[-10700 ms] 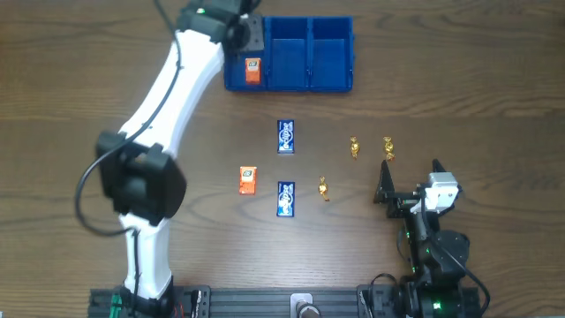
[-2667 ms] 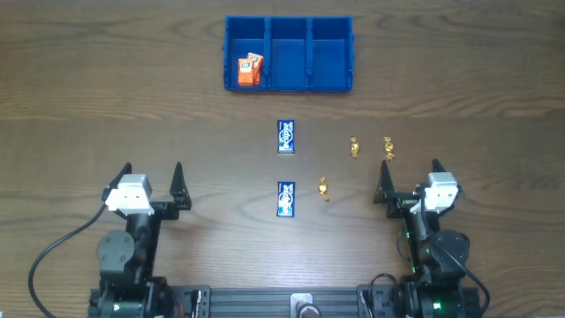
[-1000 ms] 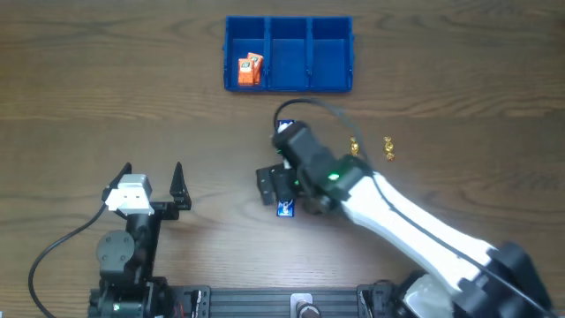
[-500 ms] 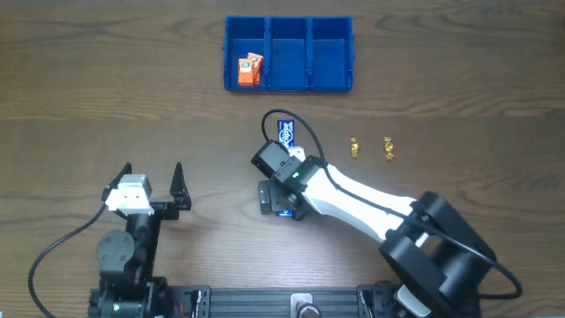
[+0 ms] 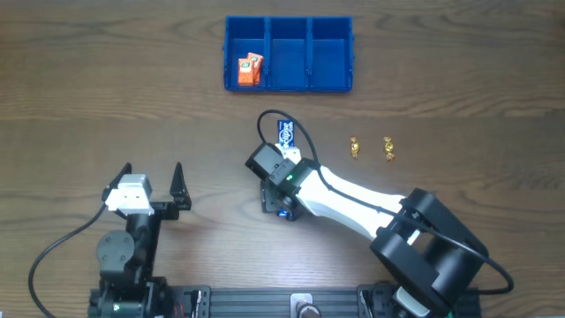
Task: Sort Candies Into Trays
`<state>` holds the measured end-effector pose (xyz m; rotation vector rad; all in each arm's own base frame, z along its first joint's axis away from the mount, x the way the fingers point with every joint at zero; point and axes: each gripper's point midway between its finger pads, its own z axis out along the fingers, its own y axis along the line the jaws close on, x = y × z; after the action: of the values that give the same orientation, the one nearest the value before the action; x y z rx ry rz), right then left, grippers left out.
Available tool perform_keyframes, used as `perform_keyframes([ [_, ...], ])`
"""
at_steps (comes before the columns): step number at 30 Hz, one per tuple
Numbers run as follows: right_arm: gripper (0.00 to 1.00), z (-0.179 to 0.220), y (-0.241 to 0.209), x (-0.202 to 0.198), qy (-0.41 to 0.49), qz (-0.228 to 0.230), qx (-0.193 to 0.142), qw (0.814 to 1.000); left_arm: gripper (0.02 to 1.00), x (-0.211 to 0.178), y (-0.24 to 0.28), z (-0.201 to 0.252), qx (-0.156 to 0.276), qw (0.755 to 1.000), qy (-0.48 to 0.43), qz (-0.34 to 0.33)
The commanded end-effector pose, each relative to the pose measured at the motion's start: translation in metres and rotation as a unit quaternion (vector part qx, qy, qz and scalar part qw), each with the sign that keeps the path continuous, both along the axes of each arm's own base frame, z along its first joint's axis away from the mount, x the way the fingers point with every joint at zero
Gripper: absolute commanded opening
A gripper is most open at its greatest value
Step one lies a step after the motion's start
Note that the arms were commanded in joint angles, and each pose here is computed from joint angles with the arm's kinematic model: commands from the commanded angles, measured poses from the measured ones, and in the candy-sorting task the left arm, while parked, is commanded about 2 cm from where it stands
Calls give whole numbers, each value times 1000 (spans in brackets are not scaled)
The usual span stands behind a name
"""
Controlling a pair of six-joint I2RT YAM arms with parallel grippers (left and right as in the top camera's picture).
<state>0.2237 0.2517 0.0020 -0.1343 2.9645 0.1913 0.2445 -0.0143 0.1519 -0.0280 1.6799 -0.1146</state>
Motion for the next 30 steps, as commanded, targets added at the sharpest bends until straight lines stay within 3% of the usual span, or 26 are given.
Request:
perform_keyframes([
  [1, 570, -2, 2, 3, -3, -4, -4, 1000, 996, -1, -1, -16, 2, 1000, 25, -3],
  [21, 487, -2, -3, 4, -14, -9, -22, 1000, 998, -1, -1, -16, 2, 1000, 25, -3],
  [27, 338, -3, -4, 3, -14, -10, -25, 1000, 998, -1, -1, -16, 2, 1000, 25, -3],
  [30, 314, -4, -4, 3, -14, -11, -25, 1000, 998, -1, -1, -16, 2, 1000, 25, -3],
])
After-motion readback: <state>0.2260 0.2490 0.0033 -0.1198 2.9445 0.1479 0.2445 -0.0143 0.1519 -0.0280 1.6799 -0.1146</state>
